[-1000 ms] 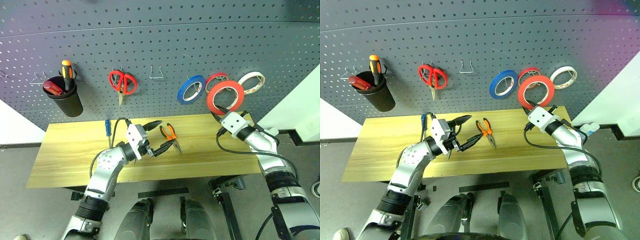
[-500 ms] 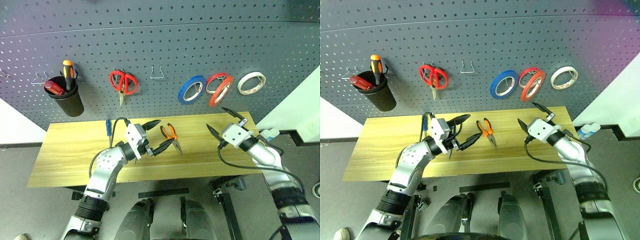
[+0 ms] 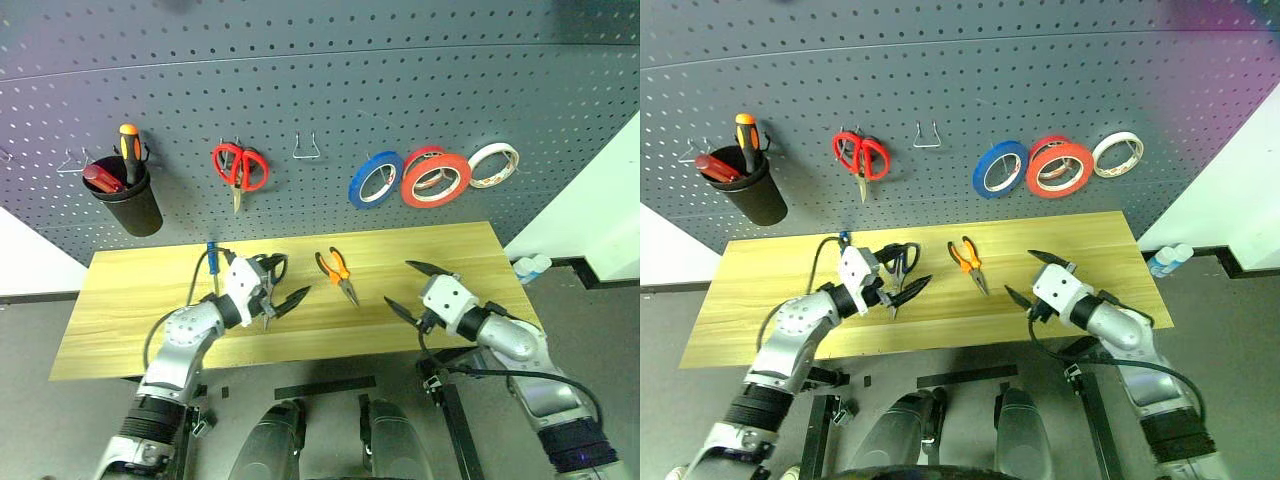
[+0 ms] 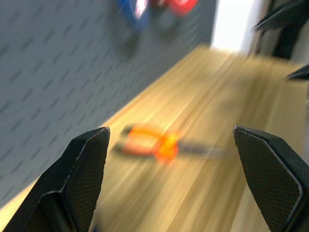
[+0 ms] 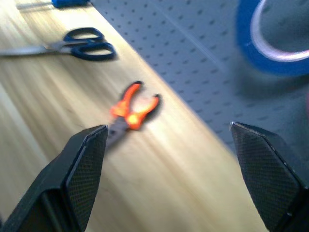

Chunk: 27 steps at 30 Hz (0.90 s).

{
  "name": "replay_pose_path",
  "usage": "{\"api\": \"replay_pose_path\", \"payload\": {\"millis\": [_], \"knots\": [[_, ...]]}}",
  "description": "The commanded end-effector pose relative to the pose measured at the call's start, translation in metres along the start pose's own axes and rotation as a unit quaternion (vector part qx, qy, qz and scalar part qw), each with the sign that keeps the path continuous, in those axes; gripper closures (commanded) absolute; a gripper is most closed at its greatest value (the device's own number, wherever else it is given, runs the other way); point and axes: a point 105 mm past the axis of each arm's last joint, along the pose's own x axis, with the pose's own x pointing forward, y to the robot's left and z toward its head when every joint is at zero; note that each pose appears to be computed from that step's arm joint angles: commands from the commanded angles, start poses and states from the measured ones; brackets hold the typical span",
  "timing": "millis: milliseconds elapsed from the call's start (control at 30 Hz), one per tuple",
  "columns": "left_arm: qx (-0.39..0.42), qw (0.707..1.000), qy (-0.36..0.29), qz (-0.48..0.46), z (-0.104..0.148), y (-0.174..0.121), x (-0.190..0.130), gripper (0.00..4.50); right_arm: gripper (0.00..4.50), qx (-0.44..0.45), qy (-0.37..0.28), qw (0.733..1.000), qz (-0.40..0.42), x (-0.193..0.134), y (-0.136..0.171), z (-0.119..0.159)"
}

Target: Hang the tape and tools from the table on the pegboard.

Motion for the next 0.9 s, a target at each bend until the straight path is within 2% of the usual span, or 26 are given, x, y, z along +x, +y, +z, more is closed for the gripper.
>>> {"api": "replay_pose_path", "payload": {"millis": [33,333,367,533,900], "knots": [[0.001,1.000,0.017,0.008,-0.007,0.008,-0.012,0.21,0.27,0.028,-0.013,1.000,0.004,0.010,0.001,0.018],[-0.011,0.997,0.082,0.015,-0.034,0.016,-0.035,0.21,0.27,0.113,0.009,0.992,0.047,0.043,0.027,0.031],[-0.014,0.996,0.086,0.019,-0.035,0.017,-0.036,0.21,0.13,0.126,0.018,0.991,0.042,0.049,0.027,0.030],[-0.028,0.994,0.100,0.029,-0.039,0.019,-0.040,0.21,0.13,0.181,0.056,0.981,0.037,0.070,0.030,0.022],[-0.037,0.992,0.113,0.033,-0.040,0.022,-0.044,0.21,0.13,0.214,0.103,0.971,0.026,0.116,0.038,0.017]]}}
